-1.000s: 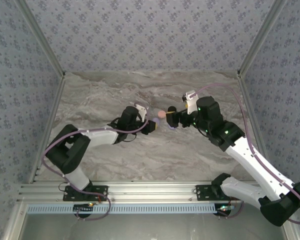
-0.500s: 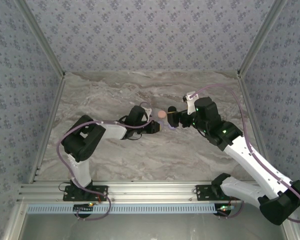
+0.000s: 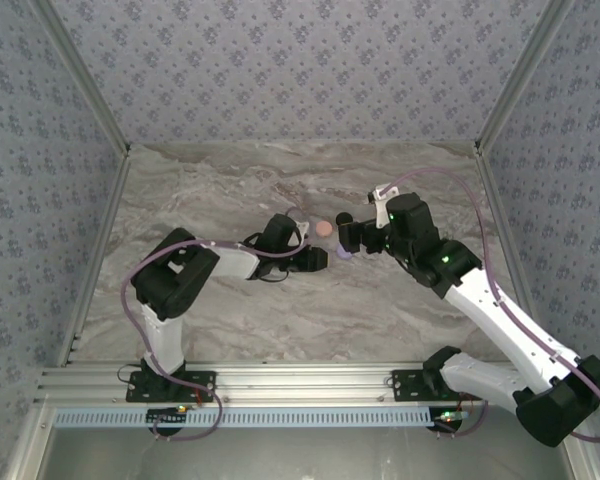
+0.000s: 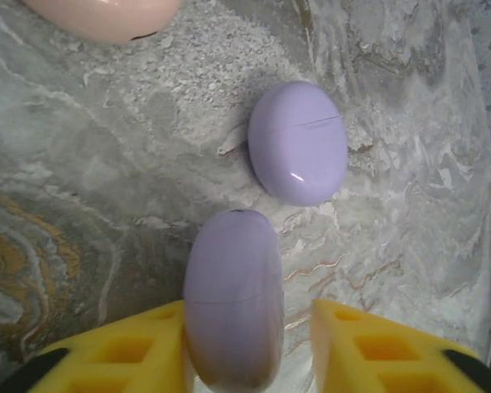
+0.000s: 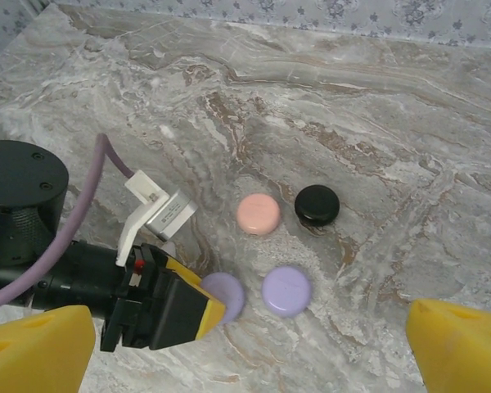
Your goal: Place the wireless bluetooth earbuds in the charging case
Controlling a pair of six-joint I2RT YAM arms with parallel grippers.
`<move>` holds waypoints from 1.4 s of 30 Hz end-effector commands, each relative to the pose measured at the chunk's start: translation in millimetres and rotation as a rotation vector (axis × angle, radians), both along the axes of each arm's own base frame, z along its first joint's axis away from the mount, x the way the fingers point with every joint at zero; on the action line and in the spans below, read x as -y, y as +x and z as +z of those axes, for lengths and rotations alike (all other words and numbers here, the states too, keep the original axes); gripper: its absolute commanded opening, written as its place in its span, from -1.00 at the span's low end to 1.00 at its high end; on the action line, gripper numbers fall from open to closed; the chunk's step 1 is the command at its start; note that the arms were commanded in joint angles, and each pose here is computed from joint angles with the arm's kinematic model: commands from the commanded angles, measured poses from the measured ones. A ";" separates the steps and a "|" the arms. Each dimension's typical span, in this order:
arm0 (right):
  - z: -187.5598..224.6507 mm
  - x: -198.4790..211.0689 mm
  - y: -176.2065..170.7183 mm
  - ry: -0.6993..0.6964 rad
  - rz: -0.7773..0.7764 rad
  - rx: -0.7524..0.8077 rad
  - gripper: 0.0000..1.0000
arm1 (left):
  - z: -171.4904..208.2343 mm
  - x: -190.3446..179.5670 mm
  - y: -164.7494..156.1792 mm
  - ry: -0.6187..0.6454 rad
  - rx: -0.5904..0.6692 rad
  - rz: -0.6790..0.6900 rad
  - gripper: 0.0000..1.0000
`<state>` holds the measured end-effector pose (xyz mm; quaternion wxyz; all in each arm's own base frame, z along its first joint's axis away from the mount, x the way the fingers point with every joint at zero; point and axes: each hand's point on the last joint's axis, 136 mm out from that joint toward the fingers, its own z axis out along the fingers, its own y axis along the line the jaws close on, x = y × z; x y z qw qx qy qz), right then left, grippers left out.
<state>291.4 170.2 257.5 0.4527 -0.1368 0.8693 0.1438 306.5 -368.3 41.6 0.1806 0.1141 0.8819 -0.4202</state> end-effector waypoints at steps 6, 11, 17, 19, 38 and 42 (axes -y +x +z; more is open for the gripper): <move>1.0 28.5 4.5 -0.045 -0.087 0.004 1.00 | 18.2 -19.2 5.4 0.101 0.094 0.033 0.21; 12.1 49.1 7.0 -0.029 -0.145 0.060 1.00 | 48.6 -41.7 13.7 0.178 0.206 0.076 0.52; 15.0 101.0 9.5 -0.087 -0.331 0.162 1.00 | 101.3 -94.4 30.8 0.282 0.409 0.217 0.87; 12.0 128.2 9.7 -0.103 -0.458 0.194 1.00 | 117.6 -120.2 37.9 0.318 0.470 0.292 0.94; -122.9 221.6 47.2 -0.110 -0.754 0.270 1.00 | 159.7 -340.1 41.1 0.633 0.846 0.839 0.99; -139.2 215.4 64.1 -0.111 -0.645 0.282 1.00 | 146.0 -351.1 36.6 0.663 0.860 0.834 0.98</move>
